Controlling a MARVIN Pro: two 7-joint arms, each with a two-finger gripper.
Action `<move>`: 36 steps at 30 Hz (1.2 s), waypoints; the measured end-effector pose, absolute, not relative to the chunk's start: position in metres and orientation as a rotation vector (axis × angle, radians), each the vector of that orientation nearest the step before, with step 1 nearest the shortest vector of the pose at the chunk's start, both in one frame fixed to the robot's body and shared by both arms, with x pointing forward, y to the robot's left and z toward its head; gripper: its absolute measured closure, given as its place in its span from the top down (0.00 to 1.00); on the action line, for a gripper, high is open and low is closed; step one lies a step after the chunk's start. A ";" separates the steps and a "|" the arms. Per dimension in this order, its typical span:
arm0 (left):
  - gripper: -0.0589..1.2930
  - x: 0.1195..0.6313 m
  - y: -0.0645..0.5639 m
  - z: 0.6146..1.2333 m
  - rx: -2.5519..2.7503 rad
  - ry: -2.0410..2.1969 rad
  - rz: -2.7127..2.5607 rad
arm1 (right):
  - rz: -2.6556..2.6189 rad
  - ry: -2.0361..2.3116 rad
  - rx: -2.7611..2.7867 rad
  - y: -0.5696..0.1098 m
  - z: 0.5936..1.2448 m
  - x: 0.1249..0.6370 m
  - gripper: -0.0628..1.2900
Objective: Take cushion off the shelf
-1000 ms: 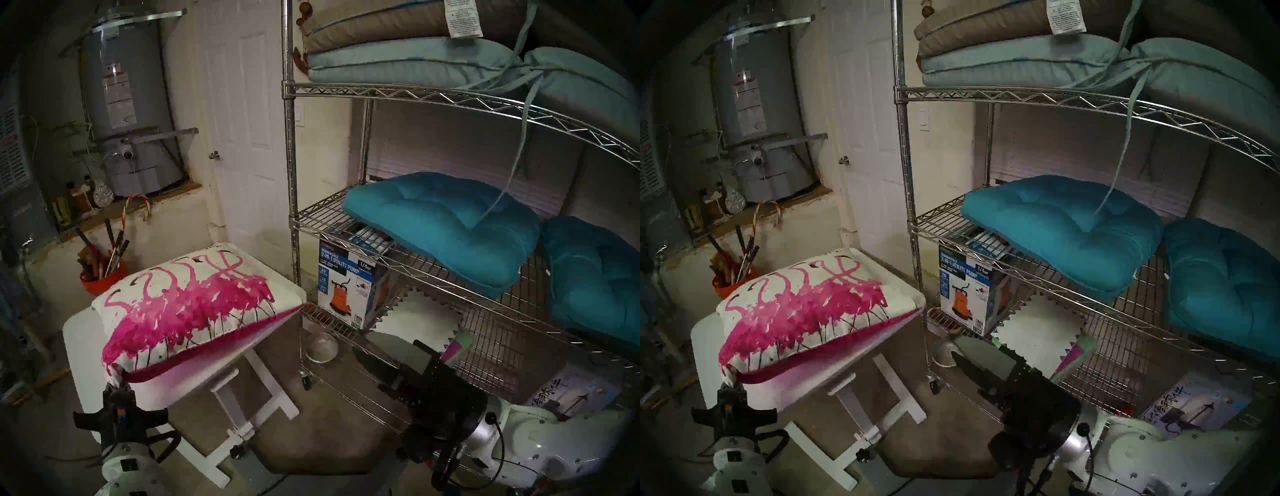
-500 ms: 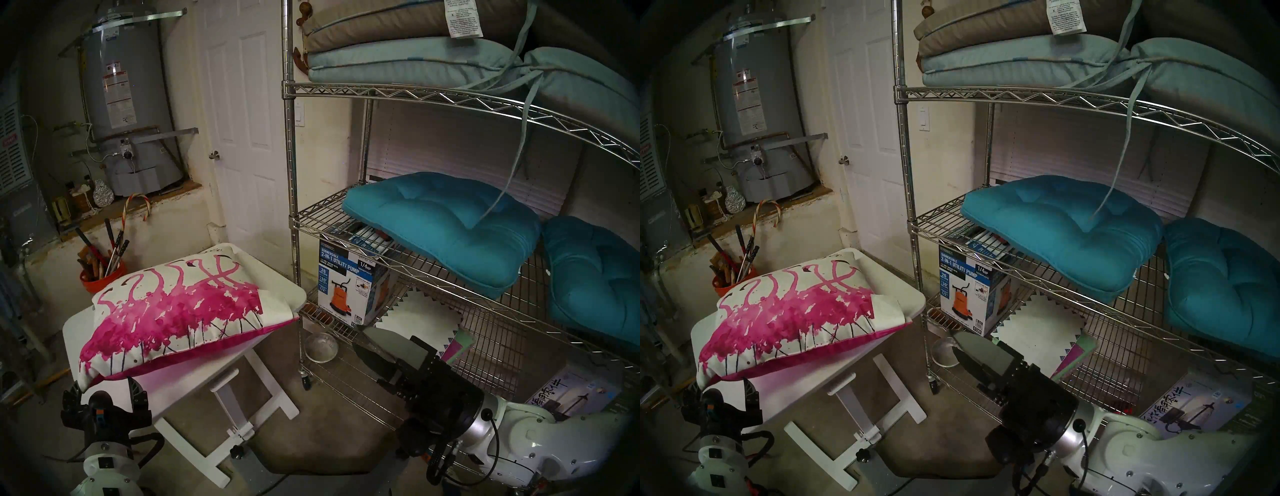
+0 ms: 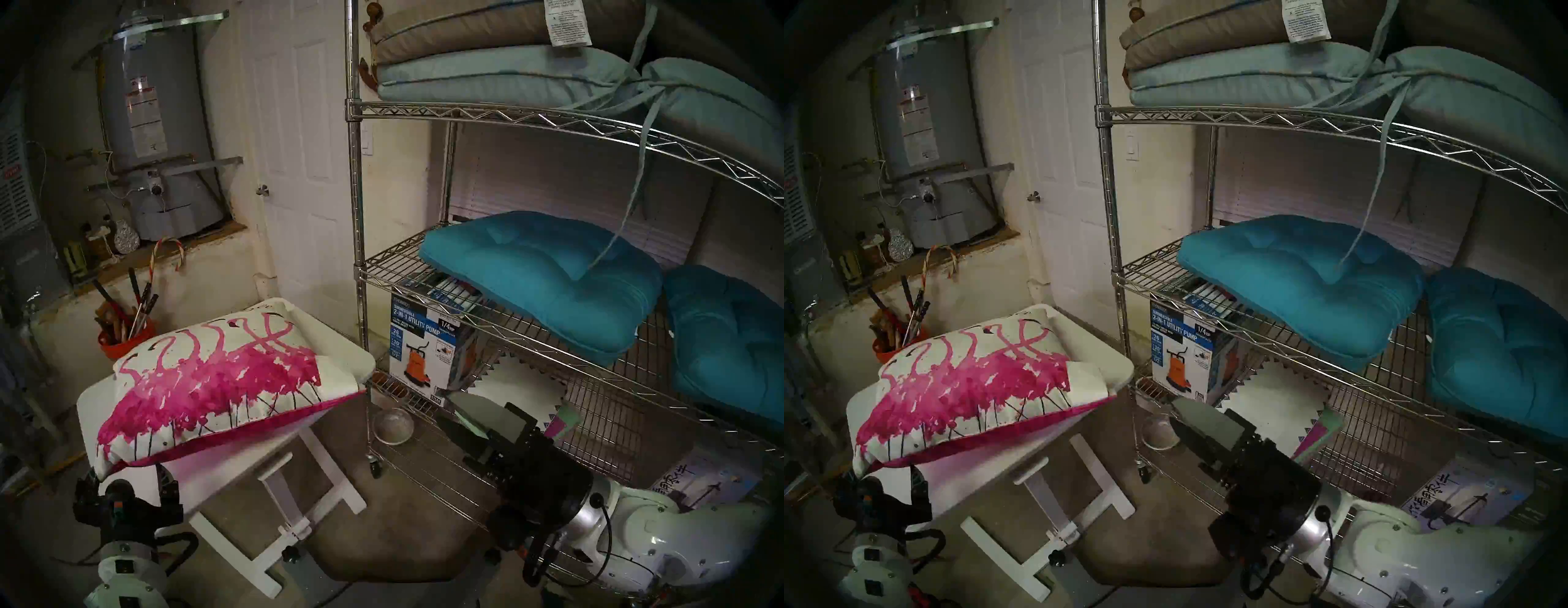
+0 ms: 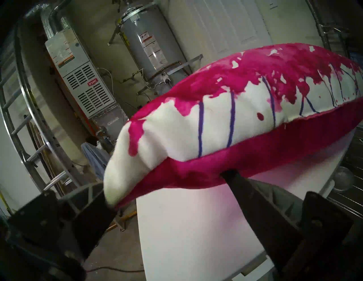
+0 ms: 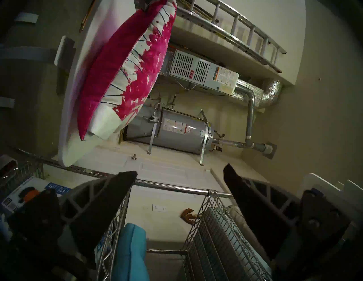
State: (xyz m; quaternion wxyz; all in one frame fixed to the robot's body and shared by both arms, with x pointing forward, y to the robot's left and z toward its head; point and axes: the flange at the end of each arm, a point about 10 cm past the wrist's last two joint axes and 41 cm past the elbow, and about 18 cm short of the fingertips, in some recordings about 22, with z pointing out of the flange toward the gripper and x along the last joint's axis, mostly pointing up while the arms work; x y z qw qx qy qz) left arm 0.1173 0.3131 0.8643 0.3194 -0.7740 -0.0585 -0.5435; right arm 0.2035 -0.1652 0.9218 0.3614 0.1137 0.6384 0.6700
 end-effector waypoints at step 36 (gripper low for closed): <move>0.98 0.104 0.298 0.851 -2.138 -0.286 -1.385 | 1.722 1.647 0.287 -0.165 0.918 0.204 0.97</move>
